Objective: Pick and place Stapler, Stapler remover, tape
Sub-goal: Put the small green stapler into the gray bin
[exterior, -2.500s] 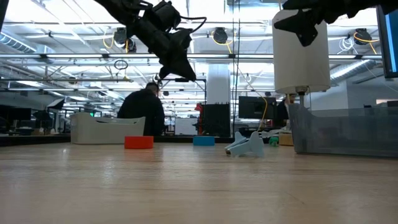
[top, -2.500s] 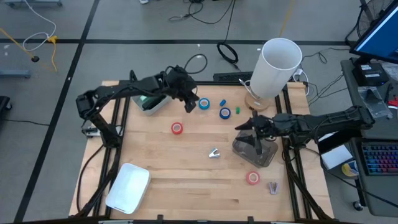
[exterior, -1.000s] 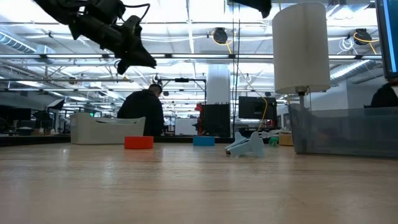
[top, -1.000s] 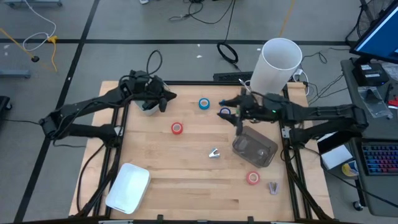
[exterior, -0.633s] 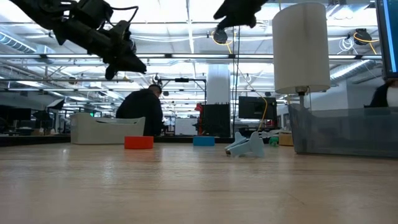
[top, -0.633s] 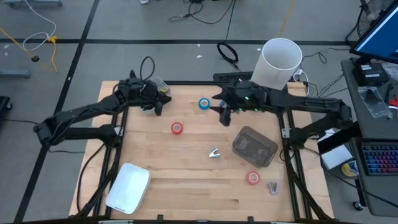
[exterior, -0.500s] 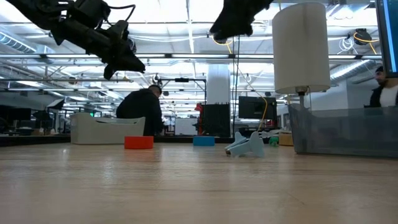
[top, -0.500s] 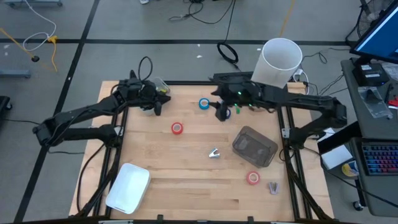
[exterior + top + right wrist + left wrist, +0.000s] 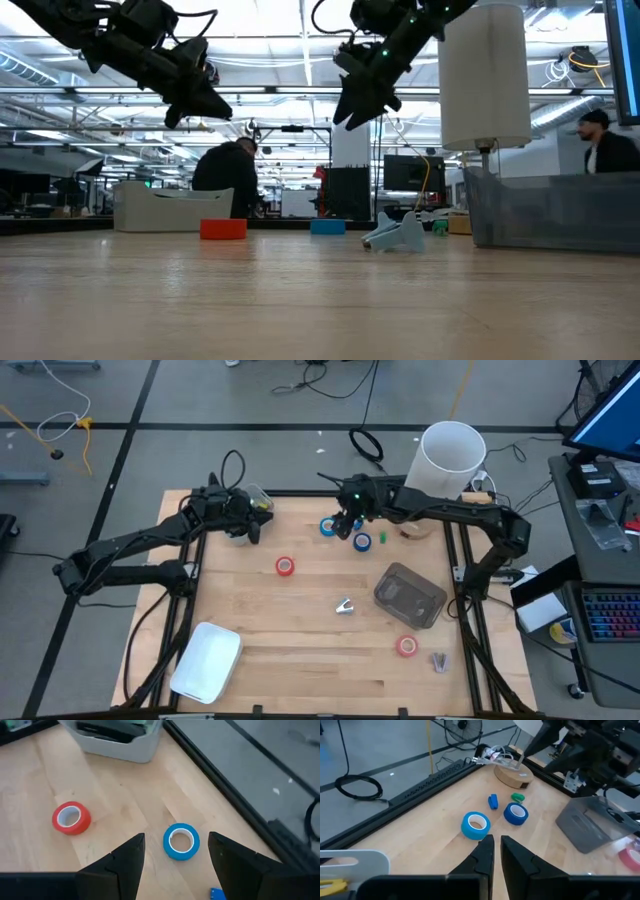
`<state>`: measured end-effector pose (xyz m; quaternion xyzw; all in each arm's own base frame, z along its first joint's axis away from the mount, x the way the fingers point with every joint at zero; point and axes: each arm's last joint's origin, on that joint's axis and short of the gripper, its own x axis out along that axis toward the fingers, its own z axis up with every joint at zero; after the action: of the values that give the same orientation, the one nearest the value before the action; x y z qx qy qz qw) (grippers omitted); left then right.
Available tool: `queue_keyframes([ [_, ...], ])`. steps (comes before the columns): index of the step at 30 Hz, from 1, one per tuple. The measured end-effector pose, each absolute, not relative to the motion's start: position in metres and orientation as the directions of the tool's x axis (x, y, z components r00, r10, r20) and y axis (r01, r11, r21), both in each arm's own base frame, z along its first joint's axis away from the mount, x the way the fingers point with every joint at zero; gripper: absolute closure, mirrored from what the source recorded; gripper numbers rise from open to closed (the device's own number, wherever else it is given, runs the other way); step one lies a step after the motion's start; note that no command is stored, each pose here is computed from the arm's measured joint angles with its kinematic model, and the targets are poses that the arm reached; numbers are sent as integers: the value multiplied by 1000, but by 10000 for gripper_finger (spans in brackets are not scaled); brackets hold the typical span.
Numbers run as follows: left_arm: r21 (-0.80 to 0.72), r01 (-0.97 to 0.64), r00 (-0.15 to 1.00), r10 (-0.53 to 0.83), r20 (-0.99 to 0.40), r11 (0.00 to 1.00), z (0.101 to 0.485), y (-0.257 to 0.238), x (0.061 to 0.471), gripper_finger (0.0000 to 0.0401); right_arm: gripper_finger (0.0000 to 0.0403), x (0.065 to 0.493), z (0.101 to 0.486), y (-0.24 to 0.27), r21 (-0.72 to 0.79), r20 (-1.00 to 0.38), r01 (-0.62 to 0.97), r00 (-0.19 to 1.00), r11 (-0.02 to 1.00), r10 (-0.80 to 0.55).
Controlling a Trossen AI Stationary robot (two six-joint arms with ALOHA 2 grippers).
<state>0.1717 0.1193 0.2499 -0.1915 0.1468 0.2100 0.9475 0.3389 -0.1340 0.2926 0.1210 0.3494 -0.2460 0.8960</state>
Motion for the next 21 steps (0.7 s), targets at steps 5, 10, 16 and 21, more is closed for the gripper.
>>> queue_keyframes([
  [5, -297, -465, 863, 353, -360, 834, 250, 120, 172, 368, 192, 339, 292, -133, 59, -689, 533, 634, 844, -351],
  [10, -289, -465, 863, 354, -361, 837, 250, 120, 172, 368, 192, 342, 296, -134, 80, -649, 535, 669, 841, -364],
  [16, -289, -465, 863, 354, -362, 837, 250, 120, 172, 368, 192, 348, 304, -136, 177, -563, 564, 730, 807, -387],
  [21, -290, -465, 862, 354, -363, 837, 250, 120, 172, 368, 193, 350, 307, -137, 174, -534, 555, 747, 813, -396],
])
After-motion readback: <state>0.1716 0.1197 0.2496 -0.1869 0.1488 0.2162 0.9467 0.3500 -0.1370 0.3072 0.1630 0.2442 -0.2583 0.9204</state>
